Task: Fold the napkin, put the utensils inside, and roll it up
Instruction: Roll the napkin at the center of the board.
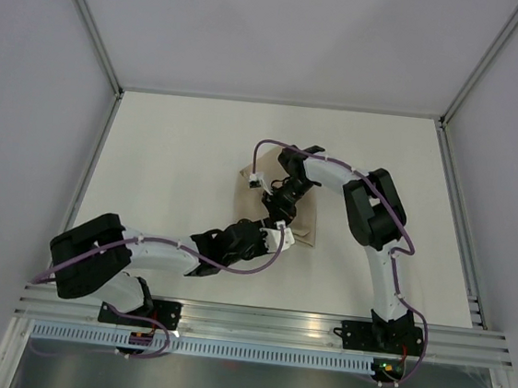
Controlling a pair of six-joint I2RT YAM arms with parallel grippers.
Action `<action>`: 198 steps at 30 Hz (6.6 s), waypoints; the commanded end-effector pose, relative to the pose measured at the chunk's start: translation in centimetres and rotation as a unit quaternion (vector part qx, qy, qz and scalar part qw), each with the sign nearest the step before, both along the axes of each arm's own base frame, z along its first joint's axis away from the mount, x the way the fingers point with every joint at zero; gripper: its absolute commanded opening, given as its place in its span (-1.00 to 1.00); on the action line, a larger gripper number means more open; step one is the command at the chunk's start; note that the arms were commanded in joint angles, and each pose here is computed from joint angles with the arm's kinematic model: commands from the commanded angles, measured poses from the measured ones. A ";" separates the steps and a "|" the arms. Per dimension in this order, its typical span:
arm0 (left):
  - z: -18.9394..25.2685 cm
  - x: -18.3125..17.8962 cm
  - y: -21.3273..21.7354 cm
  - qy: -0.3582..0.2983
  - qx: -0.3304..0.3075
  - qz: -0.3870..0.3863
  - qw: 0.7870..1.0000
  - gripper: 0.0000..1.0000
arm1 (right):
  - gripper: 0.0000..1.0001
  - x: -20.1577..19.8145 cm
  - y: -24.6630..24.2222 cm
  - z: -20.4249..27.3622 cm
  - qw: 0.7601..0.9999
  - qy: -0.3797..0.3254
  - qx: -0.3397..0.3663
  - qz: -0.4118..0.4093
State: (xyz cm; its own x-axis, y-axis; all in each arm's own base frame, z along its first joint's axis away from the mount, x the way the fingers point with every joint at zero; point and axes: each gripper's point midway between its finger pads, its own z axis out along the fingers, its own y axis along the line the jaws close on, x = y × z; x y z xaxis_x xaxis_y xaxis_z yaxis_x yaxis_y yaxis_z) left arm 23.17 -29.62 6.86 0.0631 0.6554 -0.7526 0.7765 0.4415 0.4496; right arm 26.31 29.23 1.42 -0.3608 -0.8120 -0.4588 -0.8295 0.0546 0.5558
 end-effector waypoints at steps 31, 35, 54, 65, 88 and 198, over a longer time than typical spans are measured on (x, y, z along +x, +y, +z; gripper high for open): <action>-4.4 2.0 -2.3 0.013 0.145 -0.076 0.986 -0.43 | -0.76 -0.8 -3.7 -5.0 0.995 0.037 -0.084 0.032; -4.6 1.7 -2.7 0.029 0.144 -0.083 0.986 -0.72 | -0.76 -0.7 -3.7 -5.0 0.995 0.037 -0.083 0.030; -3.6 0.4 -4.6 0.168 0.070 -0.105 0.978 -0.95 | 0.07 0.7 -4.3 1.2 0.999 0.009 -0.033 -0.035; -3.8 -0.1 -5.0 0.268 0.020 -0.125 0.955 -0.95 | 0.10 3.4 -6.5 4.2 0.993 -0.037 0.012 -0.111; -5.0 1.0 -4.3 0.549 -0.142 -0.127 0.814 -0.95 | 0.19 2.8 -9.4 6.6 0.923 -0.369 0.070 -0.089; -0.8 -2.5 -6.1 -0.058 0.058 -0.085 0.993 0.05 | -0.66 -1.8 -4.7 -5.4 0.987 0.106 -0.109 0.061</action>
State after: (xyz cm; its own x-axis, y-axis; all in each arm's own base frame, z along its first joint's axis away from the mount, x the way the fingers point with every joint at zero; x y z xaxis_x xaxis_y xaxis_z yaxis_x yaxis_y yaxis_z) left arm 20.77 -34.57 6.07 0.2137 0.7071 -0.6740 0.7630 0.3100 0.5672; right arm 22.76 26.01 1.45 -0.4267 -0.8834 -0.1937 -0.6009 0.1168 0.7907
